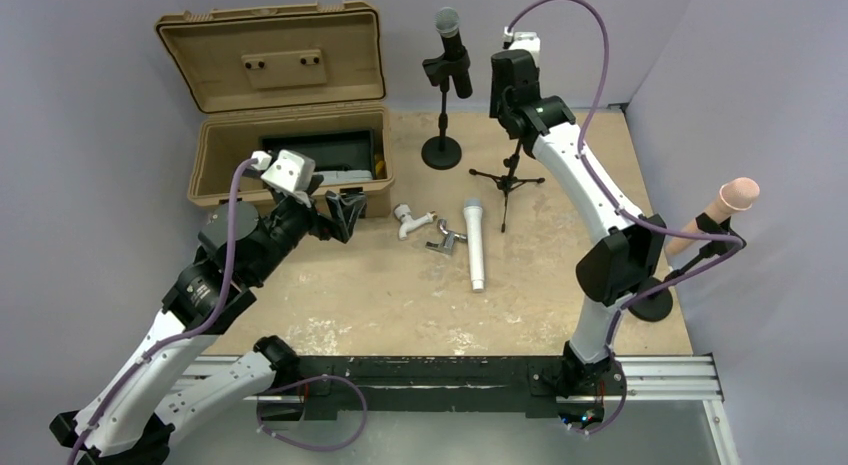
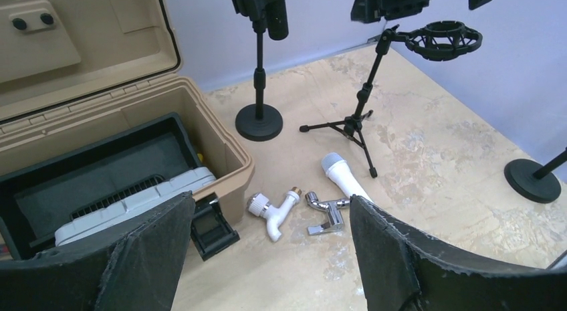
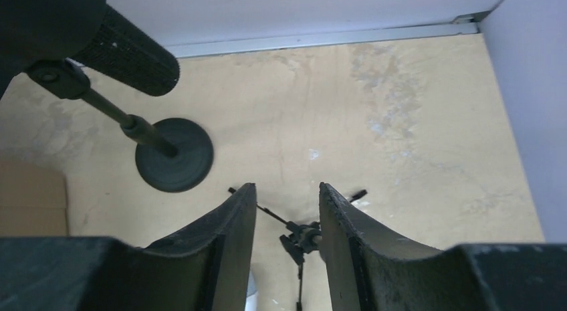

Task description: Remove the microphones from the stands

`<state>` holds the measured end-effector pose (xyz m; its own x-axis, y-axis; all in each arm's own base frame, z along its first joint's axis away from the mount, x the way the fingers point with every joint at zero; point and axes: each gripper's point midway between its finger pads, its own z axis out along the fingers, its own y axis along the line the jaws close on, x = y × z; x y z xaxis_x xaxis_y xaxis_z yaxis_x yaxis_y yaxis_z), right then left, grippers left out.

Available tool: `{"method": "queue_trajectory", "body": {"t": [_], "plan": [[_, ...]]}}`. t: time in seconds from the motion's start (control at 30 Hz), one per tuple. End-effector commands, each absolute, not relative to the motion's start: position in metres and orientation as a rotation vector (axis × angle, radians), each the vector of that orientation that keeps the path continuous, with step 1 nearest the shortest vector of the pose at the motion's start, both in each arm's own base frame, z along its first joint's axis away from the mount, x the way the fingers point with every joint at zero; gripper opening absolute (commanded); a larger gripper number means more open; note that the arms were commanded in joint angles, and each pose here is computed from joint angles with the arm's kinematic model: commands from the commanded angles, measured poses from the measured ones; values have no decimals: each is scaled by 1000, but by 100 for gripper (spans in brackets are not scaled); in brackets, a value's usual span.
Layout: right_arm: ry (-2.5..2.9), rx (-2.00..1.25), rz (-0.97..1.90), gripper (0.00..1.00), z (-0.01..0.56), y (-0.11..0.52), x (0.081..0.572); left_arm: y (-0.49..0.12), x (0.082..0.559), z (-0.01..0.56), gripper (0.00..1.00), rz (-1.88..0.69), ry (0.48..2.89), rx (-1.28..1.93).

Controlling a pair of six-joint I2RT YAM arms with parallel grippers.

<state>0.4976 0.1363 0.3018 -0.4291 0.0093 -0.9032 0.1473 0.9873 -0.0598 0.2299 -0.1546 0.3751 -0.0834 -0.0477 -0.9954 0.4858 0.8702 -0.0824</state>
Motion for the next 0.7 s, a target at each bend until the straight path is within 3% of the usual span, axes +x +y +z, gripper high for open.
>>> {"method": "queue_trajectory", "body": {"t": [0.0, 0.67], "plan": [[1900, 169, -228, 36, 367, 105, 475, -166, 231, 383, 83, -506, 1571, 367], [2004, 138, -272, 25, 324, 96, 462, -167, 236, 376, 83, -486, 1595, 372]]}}
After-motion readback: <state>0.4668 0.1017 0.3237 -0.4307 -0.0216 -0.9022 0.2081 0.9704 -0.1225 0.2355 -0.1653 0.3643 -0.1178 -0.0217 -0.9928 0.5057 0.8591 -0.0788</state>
